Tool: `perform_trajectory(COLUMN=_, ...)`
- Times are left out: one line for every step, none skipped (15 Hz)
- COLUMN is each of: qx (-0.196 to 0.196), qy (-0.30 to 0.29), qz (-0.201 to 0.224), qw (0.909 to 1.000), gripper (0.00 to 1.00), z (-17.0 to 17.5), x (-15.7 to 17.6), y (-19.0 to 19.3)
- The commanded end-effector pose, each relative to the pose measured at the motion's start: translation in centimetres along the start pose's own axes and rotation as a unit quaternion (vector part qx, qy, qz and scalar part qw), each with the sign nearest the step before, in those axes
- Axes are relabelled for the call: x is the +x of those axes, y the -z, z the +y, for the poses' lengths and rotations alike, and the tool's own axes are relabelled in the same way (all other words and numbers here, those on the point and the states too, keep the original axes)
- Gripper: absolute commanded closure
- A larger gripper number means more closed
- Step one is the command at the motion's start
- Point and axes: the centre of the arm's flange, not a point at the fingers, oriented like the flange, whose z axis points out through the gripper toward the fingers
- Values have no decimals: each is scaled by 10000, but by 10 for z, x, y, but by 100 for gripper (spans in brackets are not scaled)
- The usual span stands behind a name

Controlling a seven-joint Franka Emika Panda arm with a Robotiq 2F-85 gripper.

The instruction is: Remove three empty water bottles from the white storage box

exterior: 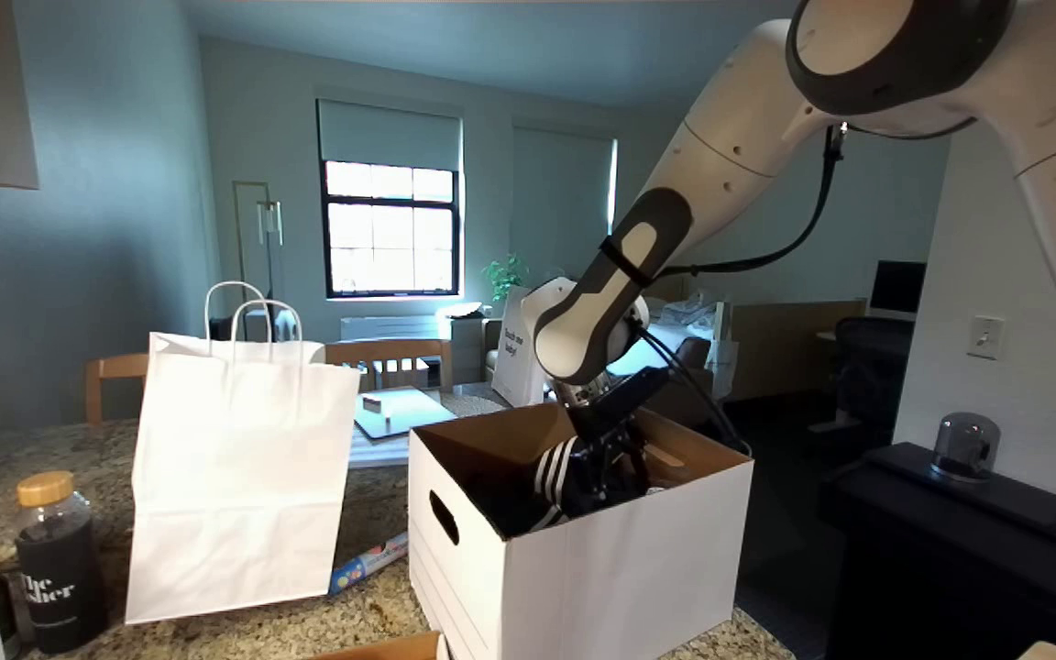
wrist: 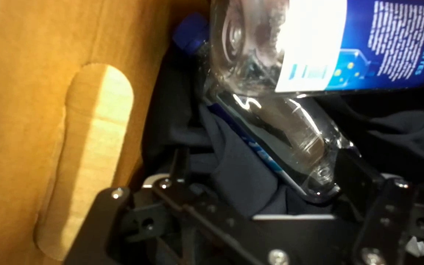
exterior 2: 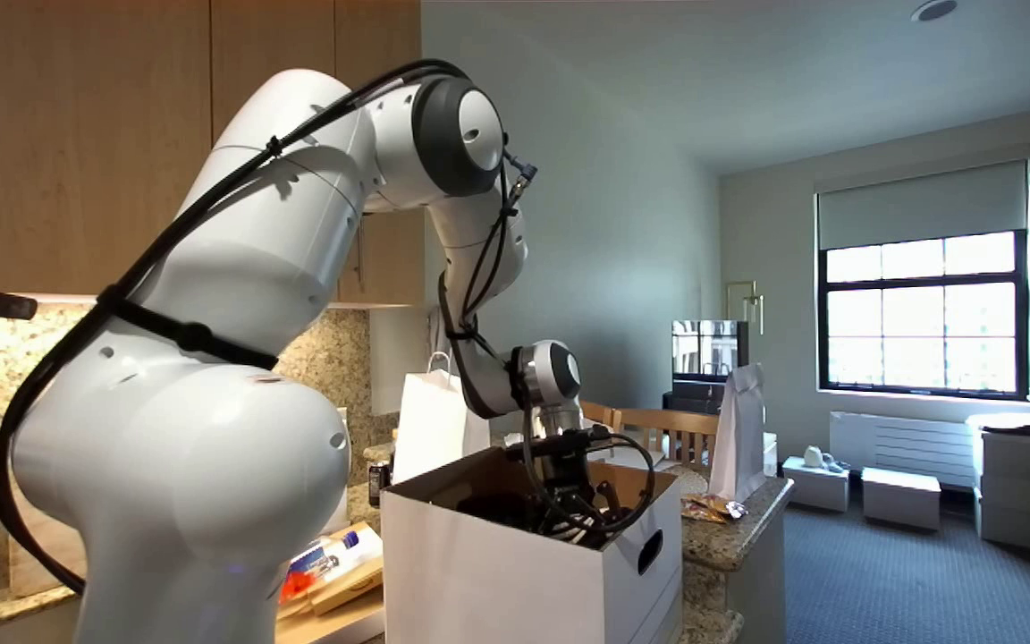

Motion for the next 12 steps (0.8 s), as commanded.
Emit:
perform_trajectory(qx=-136, qy=42, qz=-4, qw=9999, gripper=0, z=2, x=-14, y=2)
perform_trajectory(qx=-175, qy=115, qz=-44, qw=9998, gripper=0, z=3, x=-15, y=2)
perform_trajectory(qx=-197, qy=156, qz=-49, qw=9997, gripper=0, z=5, x=-16, y=1)
perform_trajectory(qx=-256, qy=256, qz=-94, qw=9993, gripper=0, z=6, x=-17, y=1)
perform_trajectory(qx=-352, qy=478, qz=-206, qw=9980, gripper=0, z=8, x=-18, y=1)
perform_trajectory(qx=-442, qy=689, qz=-301, qw=9962, gripper=0, z=9, x=-19, y=0)
perform_trajectory(qx=-499, qy=965, qz=-401, qw=9933, gripper=0, z=10, x=-21, y=1)
perform_trajectory(qx=-528, qy=1244, qz=-458, qw=9898, gripper=0, z=10, x=-24, y=2)
perform_trajectory(qx=-557, qy=1496, qz=-484, qw=9860, gripper=0, z=8, x=-26, y=4)
perform_trajectory(qx=-565, qy=1747, qz=-498, qw=9817, gripper=0, z=6, x=-27, y=5)
perform_trajectory(qx=-581, qy=1998, qz=-483, qw=9769, gripper=0, z=3, x=-27, y=7)
perform_trajectory(qx=-576, qy=2249, qz=-478, qw=9715, gripper=0, z=0, x=-27, y=8)
